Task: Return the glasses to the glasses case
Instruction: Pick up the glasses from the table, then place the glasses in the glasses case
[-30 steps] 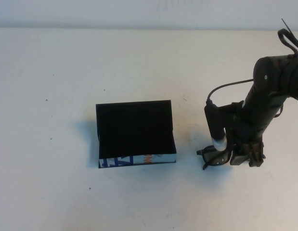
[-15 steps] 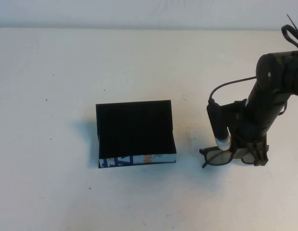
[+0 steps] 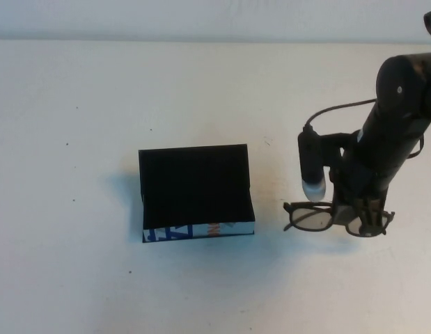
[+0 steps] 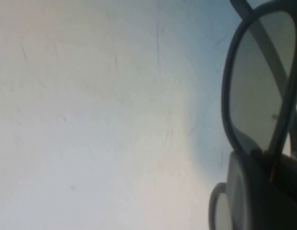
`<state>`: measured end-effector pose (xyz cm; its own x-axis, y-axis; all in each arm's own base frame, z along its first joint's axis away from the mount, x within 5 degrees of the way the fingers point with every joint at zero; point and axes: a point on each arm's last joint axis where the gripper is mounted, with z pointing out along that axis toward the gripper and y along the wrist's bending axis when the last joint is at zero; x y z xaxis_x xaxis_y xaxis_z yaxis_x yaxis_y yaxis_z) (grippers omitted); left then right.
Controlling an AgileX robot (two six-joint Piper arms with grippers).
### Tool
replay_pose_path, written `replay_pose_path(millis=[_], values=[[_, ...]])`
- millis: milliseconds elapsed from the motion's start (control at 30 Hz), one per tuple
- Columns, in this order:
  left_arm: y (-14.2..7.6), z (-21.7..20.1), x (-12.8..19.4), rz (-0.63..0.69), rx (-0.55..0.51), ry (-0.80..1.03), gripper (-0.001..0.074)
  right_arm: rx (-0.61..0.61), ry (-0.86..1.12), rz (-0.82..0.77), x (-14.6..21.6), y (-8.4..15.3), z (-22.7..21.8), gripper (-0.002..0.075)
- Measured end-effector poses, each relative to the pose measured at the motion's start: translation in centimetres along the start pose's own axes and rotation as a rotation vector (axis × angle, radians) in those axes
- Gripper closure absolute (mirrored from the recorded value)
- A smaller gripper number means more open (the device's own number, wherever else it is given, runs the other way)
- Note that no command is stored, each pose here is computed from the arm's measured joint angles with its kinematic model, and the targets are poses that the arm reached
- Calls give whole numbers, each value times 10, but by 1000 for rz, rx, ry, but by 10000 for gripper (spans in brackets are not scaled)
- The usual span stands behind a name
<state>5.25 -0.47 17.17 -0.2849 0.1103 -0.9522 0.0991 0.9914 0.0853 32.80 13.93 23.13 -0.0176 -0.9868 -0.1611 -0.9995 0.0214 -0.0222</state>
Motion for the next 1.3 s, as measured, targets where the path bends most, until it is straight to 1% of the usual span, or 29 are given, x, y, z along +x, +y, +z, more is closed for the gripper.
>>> replay_pose_path(millis=[133, 200, 367, 467, 600, 733, 900, 1300], values=[[0, 0, 0, 0, 0, 0, 736, 17, -60, 22, -28, 8, -28, 713], [0, 0, 0, 0, 0, 2, 736, 46, -99, 21, -48, 10, -41, 713], [0, 0, 0, 0, 0, 2, 736, 94, -178, -65, -98, 19, -62, 713], [0, 0, 0, 0, 0, 2, 736, 93, -198, -111, -123, 17, -57, 713], [0, 0, 0, 0, 0, 2, 736, 78, -184, -143, -146, 6, -34, 713], [0, 0, 0, 0, 0, 2, 736, 91, -169, -176, -160, -4, -20, 713], [0, 0, 0, 0, 0, 2, 736, 86, -152, -252, -168, -6, -7, 713], [0, 0, 0, 0, 0, 2, 736, 28, -130, -261, -174, -15, 29, 713]])
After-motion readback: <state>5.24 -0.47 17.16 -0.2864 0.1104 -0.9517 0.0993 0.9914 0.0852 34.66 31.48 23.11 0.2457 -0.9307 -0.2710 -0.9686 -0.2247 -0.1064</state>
